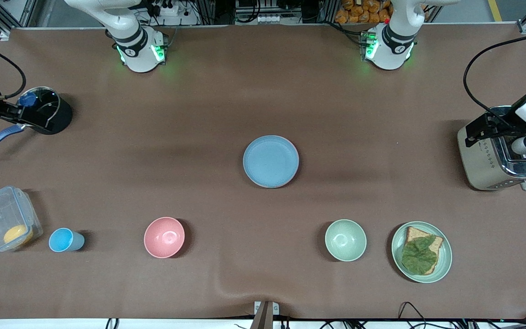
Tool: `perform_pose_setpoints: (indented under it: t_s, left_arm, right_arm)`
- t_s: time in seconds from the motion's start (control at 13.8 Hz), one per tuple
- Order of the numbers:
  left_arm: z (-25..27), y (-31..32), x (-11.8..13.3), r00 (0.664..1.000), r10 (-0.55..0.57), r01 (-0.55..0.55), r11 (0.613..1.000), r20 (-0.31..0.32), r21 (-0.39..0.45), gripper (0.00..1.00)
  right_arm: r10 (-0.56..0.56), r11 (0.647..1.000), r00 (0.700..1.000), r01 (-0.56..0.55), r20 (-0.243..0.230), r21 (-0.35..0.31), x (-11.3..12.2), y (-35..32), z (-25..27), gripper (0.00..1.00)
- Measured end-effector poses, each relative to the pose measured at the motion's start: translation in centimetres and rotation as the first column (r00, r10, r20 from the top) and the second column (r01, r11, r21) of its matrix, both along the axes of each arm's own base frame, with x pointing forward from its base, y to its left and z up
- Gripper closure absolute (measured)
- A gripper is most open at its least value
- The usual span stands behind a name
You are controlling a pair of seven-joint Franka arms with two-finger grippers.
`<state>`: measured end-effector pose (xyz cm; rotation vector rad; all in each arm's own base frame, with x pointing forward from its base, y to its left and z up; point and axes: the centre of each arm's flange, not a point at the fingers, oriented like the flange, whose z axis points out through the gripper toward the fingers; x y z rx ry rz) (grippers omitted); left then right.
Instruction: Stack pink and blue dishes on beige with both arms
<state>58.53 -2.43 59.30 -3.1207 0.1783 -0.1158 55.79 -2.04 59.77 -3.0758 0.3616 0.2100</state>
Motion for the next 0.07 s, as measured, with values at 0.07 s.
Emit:
perform_pose_setpoints:
  t_s: [0.07]
  left_arm:
    - [0.0,0.0,0.0,1.0,0.0,0.0,1.0,0.0,0.0,0.0]
  right_arm:
    - [0.0,1.0,1.0,0.0,-0.001,0.0,0.01,0.0,-0.03,0.0]
